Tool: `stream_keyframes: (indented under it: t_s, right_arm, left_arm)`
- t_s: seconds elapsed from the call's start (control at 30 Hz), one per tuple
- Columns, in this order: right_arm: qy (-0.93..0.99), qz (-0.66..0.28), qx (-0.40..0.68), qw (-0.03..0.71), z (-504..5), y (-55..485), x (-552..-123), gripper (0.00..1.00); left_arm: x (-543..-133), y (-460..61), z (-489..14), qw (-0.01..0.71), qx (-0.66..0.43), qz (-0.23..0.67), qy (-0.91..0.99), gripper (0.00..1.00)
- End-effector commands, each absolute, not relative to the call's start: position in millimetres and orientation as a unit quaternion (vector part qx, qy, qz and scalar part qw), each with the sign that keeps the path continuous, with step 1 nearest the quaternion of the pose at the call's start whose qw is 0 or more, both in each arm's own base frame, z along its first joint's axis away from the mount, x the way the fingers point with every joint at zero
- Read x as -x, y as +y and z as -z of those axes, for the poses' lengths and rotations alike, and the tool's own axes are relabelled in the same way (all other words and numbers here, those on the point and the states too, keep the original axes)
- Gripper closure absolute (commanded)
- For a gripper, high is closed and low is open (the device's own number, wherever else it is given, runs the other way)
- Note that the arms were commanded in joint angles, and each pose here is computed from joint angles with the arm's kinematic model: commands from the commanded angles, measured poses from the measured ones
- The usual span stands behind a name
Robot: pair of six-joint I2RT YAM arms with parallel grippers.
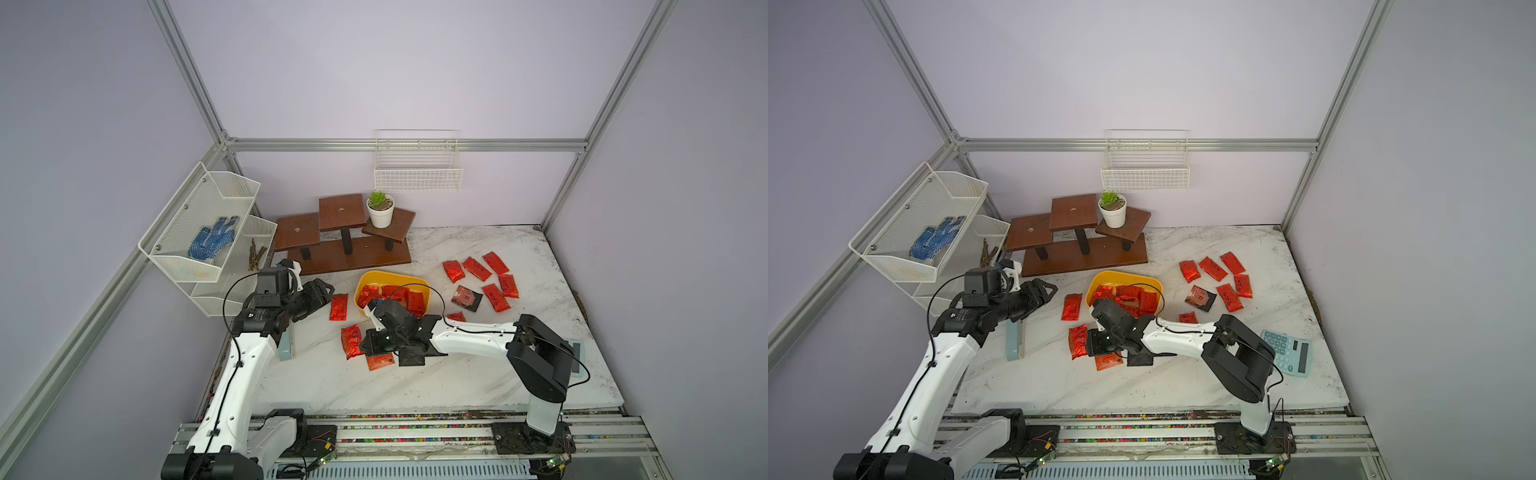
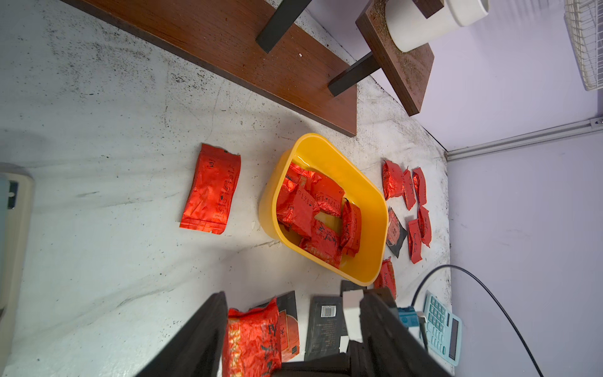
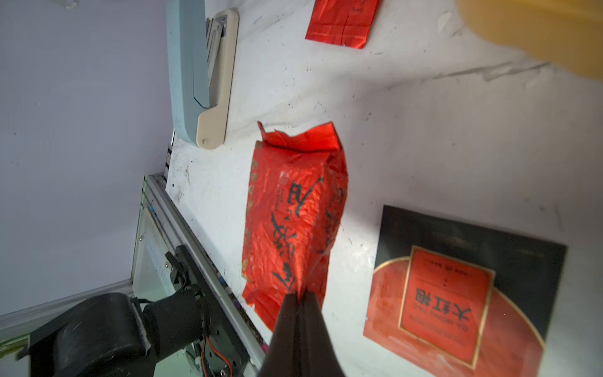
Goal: Take the tea bags out of the storage box
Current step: Place the tea bag at the center of the board.
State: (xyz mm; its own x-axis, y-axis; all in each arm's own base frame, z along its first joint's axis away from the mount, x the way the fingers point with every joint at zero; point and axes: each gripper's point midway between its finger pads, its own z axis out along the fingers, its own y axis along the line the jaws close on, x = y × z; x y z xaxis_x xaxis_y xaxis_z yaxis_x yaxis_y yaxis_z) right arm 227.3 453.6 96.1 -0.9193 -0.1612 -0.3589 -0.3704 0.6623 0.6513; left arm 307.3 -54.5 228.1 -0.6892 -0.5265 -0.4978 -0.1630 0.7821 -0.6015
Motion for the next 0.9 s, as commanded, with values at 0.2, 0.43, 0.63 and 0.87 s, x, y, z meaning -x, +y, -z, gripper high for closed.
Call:
stream_keyframes:
  t_s: [0.2, 0.43, 0.63, 0.87]
  right_arm:
    - [0.895, -0.398, 0.131, 0.156, -89, 492, -234, 1.00]
    - [0.898, -0.388, 0.139, 0.151, -75, 499, -230, 1.00]
    - [0.900, -0.380, 0.157, 0.146, -67, 498, -226, 0.83]
    - [0.885, -0.371, 0.185, 0.211, -113, 482, -235, 0.50]
  left_arm:
    - [-293, -50, -232, 0.356, 0.202, 0.262, 0.874, 0.30]
    - [-290, -56, -230, 0.347, 0.199, 0.279, 0.873, 0.30]
    - [-288, -59, -227, 0.350, 0.197, 0.290, 0.868, 0.30]
    - [-289, -60, -225, 0.344, 0.196, 0.291, 0.871, 0.30]
